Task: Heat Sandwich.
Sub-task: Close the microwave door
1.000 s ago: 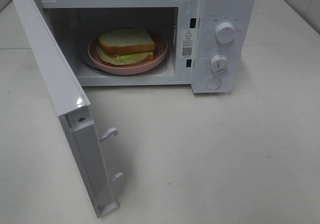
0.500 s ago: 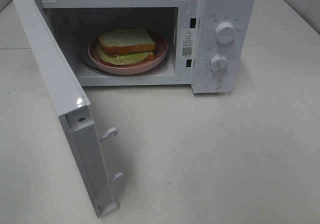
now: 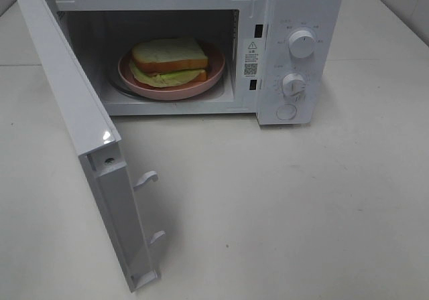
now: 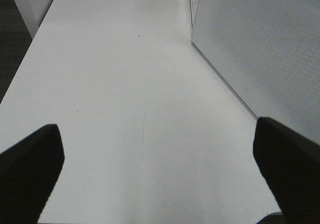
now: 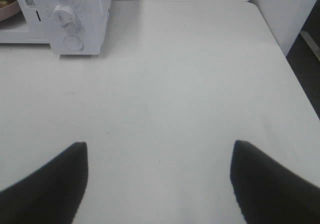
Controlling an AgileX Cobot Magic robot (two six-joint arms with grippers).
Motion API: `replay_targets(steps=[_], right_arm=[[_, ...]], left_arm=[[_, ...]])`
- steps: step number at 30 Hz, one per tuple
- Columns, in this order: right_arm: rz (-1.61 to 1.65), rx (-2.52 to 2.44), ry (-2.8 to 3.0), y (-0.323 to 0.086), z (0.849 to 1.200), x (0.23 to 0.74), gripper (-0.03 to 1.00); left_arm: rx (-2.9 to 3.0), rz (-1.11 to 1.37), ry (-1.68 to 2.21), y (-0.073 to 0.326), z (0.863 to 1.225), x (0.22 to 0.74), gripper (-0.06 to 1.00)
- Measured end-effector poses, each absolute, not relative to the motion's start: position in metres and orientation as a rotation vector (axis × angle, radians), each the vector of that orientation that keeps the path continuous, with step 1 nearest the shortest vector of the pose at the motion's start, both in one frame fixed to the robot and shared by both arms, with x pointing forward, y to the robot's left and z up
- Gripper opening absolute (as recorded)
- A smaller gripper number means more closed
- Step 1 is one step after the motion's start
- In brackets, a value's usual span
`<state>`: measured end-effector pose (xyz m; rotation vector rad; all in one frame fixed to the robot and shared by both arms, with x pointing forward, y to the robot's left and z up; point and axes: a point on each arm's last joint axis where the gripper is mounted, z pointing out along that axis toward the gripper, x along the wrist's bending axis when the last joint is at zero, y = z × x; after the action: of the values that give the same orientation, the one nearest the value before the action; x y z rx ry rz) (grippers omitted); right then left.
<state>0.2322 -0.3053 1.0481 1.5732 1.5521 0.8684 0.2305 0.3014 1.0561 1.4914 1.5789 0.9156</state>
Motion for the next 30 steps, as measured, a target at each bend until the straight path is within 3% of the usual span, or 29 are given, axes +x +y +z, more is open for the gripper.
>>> replay_targets(steps=[11,15,19,20,21,24,25,26,29,30], right_arm=[[0.868,1.573,1.552,-0.305,1.048,0.232,0.76],[0.868,1.573,1.552,-0.305,1.048,0.232,0.76],[0.868,1.573,1.552,-0.305,1.048,0.232,0.76],[0.868,1.573,1.552,-0.305,1.048,0.232,0.76],[0.868,1.573,1.552,-0.305,1.048,0.232,0.76],[0.868,1.573,1.552,-0.305,1.048,0.232,0.76],[0.868,1.573,1.552,-0.305,1.048,0.232,0.76],[0.868,1.573,1.552,-0.305,1.048,0.232,0.76],[0.868,1.573,1.552,-0.305,1.048,0.232,0.76],[0.868,1.573,1.552,-0.305,1.048,0.232,0.76]], left_arm=[[1.486,0.920,1.573,0.301,1.072,0.248,0.97],[1.500,0.908,1.588,0.301,1.074,0.258,0.91],[1.520,0.890,1.609,0.301,1.076,0.277,0.70],[1.520,0.890,1.609,0.301,1.076,0.277,0.70],[1.532,0.878,1.622,0.301,1.076,0.284,0.58],[1.548,0.863,1.639,0.301,1.076,0.296,0.42],[1.548,0.863,1.639,0.301,1.076,0.296,0.42],[1.555,0.857,1.646,0.301,1.076,0.303,0.31],[1.558,0.853,1.649,0.301,1.075,0.318,0.11],[1.558,0.853,1.649,0.301,1.075,0.318,0.11]])
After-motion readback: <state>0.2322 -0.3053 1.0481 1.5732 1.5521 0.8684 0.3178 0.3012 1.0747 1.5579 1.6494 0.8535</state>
